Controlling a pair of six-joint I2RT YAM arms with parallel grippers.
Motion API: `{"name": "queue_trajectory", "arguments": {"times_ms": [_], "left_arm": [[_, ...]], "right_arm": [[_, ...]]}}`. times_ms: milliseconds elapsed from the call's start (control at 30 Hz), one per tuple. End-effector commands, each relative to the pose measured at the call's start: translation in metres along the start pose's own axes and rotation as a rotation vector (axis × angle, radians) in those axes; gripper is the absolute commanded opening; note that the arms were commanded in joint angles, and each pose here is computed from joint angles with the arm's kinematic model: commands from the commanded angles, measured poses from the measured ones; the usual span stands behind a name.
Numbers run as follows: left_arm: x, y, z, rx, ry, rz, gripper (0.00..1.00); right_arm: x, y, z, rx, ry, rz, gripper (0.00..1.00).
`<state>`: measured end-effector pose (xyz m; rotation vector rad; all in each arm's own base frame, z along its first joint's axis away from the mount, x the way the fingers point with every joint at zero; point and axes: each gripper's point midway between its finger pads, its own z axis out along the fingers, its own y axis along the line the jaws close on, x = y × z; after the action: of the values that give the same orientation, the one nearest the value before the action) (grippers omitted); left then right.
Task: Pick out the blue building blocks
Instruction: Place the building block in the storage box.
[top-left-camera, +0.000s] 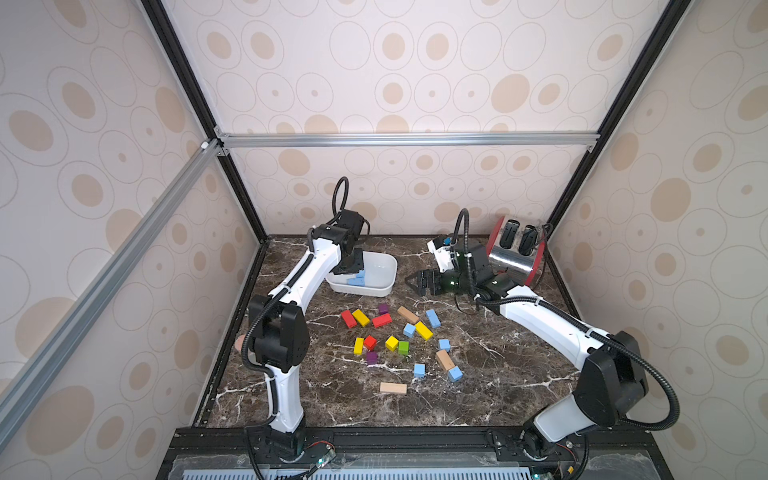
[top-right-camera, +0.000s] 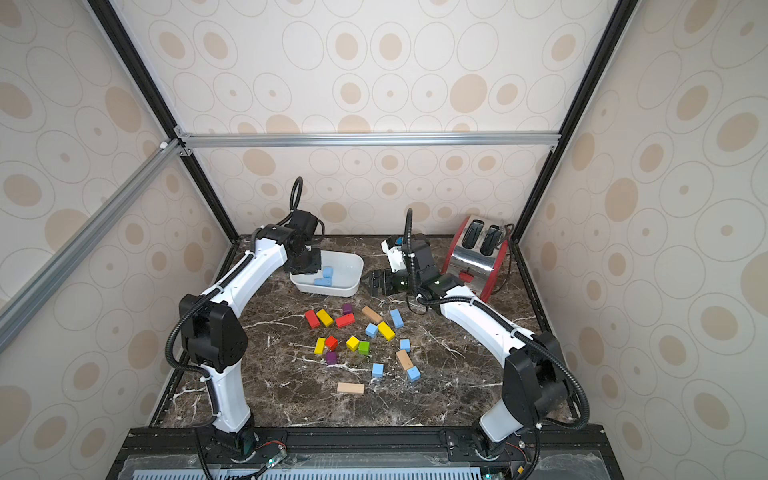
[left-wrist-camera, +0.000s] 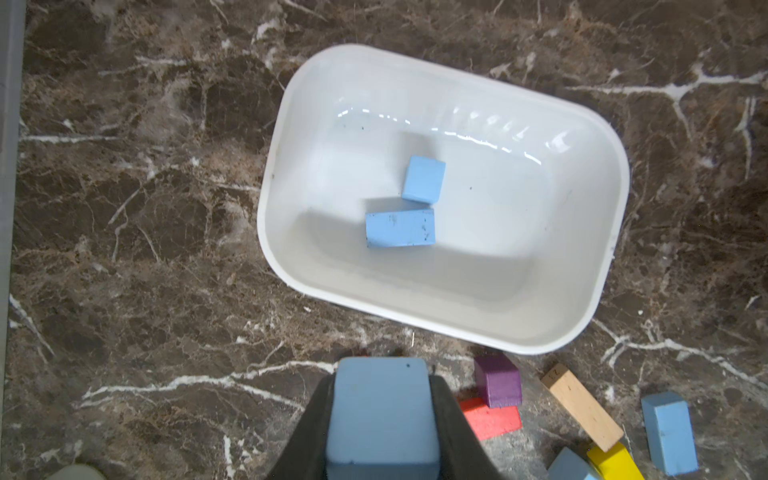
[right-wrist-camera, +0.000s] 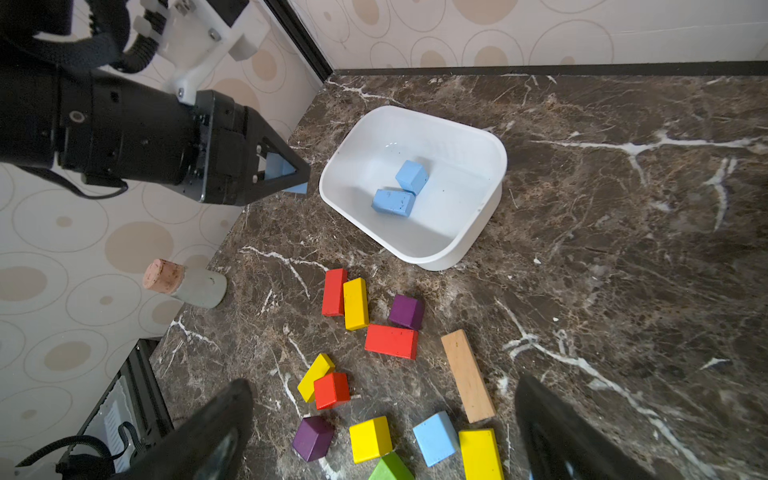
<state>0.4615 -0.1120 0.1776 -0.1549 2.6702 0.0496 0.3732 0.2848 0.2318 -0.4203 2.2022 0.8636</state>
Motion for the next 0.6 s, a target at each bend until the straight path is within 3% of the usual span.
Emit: {"name": "queue_trajectory", "arguments": {"times_ms": [0,567], "left_arm": [[-0.021,0.008,0.004,-0.026,-0.031,0.013,0.0],[-0.051,0.017,0.07,0.01,0.004,-0.044,0.0]], "right_arm": [[-0.008,0.003,0.004,-0.031,-0.003,-0.015,1.0],[0.006,-0.02,0.032,-0.026,0.057,0.018,1.0]]}}
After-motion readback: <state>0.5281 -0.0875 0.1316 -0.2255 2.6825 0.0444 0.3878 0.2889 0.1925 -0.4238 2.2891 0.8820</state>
